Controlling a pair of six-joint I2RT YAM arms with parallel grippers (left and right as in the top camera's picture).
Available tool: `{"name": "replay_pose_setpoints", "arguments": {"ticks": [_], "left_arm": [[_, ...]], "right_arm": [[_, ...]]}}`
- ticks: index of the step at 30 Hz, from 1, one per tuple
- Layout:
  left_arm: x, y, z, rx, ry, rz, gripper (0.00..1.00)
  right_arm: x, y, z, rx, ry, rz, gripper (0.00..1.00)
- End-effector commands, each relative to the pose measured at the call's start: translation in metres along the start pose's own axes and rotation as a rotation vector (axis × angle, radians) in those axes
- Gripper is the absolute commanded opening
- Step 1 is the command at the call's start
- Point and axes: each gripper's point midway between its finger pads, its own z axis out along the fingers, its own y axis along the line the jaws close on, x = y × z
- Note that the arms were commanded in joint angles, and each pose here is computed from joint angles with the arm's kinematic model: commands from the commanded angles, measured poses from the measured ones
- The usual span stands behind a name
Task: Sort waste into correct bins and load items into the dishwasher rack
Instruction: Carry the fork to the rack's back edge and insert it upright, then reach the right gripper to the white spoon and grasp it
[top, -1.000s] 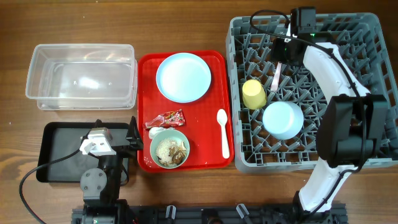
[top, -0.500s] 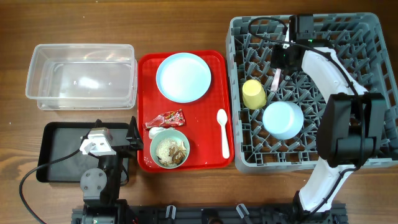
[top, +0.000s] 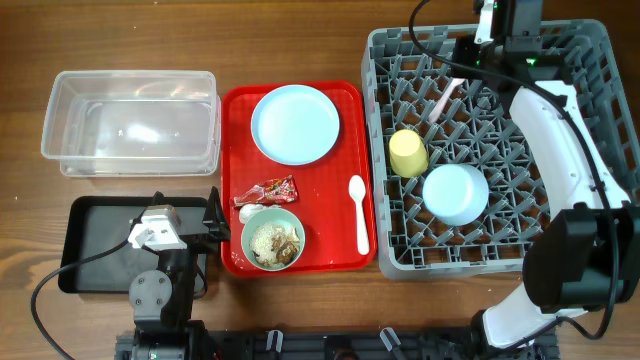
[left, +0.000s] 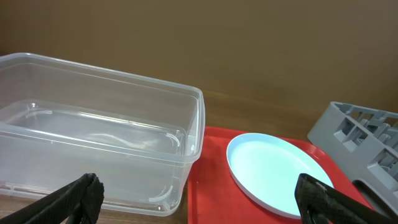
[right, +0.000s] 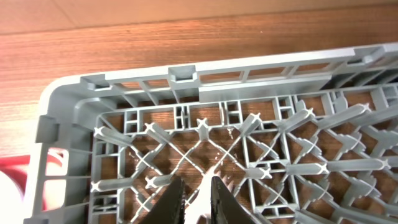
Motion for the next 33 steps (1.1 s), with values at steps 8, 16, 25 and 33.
{"name": "replay_pose_setpoints", "arguments": {"ticks": [8,16,25,33], "left_arm": [[0.003,-0.001,0.0,0.009,0.013,0.019,1.0],[0.003,-0.001,0.0,0.009,0.014,0.019,1.0],[0.003,-0.001,0.0,0.009,0.014,0.019,1.0],[0.003,-0.001,0.0,0.009,0.014,0.019,1.0]], "right_arm": [[0.021,0.011,-0.001,-0.046,0.089,-0.081,0.23],[0.047,0.066,-0.015,-0.36,0.202,-0.025,0.37],[0.148,0.174,-0.064,-0.47,0.559,-0.179,0.34],[0.266,0.2,-0.102,-0.109,0.772,-0.314,0.44]]}}
